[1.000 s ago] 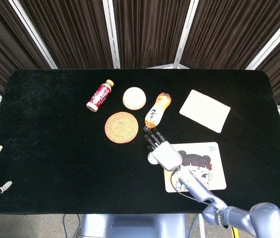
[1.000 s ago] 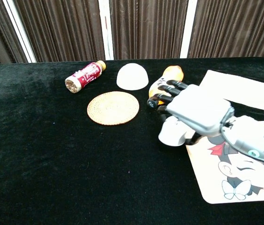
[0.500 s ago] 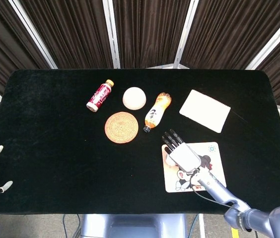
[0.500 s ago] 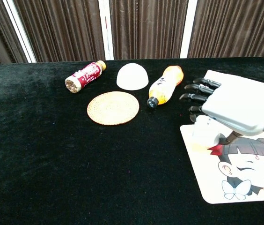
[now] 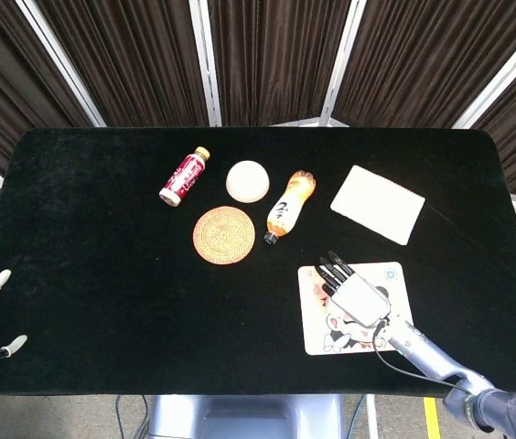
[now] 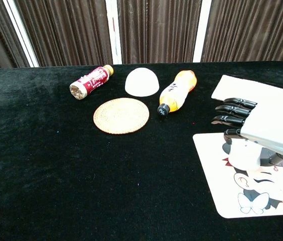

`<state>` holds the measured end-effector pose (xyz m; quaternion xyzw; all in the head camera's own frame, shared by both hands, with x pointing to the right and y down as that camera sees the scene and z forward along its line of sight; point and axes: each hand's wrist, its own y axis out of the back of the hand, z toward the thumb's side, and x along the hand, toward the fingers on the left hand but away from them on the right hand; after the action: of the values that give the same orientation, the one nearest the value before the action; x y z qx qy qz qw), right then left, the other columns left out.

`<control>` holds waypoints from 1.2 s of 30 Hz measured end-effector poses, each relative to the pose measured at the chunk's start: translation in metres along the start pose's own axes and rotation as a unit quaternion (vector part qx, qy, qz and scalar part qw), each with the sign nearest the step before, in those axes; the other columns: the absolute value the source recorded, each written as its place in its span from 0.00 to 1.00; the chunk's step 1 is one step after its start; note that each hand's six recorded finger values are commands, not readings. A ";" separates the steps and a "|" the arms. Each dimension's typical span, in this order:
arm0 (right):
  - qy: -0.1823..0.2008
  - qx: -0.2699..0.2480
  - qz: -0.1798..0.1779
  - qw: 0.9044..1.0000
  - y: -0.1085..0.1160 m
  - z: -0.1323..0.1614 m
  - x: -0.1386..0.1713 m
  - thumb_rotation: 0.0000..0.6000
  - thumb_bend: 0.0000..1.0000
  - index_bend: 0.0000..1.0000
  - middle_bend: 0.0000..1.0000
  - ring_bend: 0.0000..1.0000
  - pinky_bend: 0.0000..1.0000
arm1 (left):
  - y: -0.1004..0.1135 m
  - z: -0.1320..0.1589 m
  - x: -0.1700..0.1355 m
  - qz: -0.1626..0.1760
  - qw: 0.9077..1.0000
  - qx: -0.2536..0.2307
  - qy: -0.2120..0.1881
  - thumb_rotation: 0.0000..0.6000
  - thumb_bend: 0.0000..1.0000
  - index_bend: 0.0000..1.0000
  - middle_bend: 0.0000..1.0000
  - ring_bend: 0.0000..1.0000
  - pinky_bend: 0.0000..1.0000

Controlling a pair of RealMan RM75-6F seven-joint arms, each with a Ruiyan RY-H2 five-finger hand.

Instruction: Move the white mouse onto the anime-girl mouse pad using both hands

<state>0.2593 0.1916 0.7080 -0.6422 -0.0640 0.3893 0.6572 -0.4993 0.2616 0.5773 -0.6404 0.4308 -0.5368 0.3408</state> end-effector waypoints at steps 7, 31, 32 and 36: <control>0.004 0.013 0.007 1.000 -0.003 -0.009 0.010 1.00 0.01 0.55 0.13 0.00 0.00 | 0.001 -0.001 0.000 -0.003 1.000 -0.010 0.000 1.00 0.12 0.00 0.00 0.00 0.00; -0.022 0.055 0.022 0.998 -0.008 -0.020 0.025 1.00 0.00 0.08 0.00 0.00 0.00 | 0.002 0.001 0.001 -0.003 1.000 -0.022 -0.007 1.00 0.12 0.00 0.00 0.00 0.00; -0.026 0.057 0.021 0.998 -0.007 -0.021 0.026 1.00 0.00 0.08 0.00 0.00 0.00 | 0.002 0.001 0.001 -0.002 1.000 -0.022 -0.007 1.00 0.12 0.00 0.00 0.00 0.00; -0.046 0.065 0.021 0.997 -0.004 -0.028 0.033 1.00 0.00 0.08 0.00 0.00 0.00 | 0.002 0.001 0.001 0.001 1.000 -0.021 -0.007 1.00 0.12 0.00 0.00 0.00 0.00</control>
<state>0.2999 0.1891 0.6932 -0.5803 -0.0552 0.4358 0.6857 -0.4985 0.2600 0.5752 -0.6508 0.4403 -0.5228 0.3304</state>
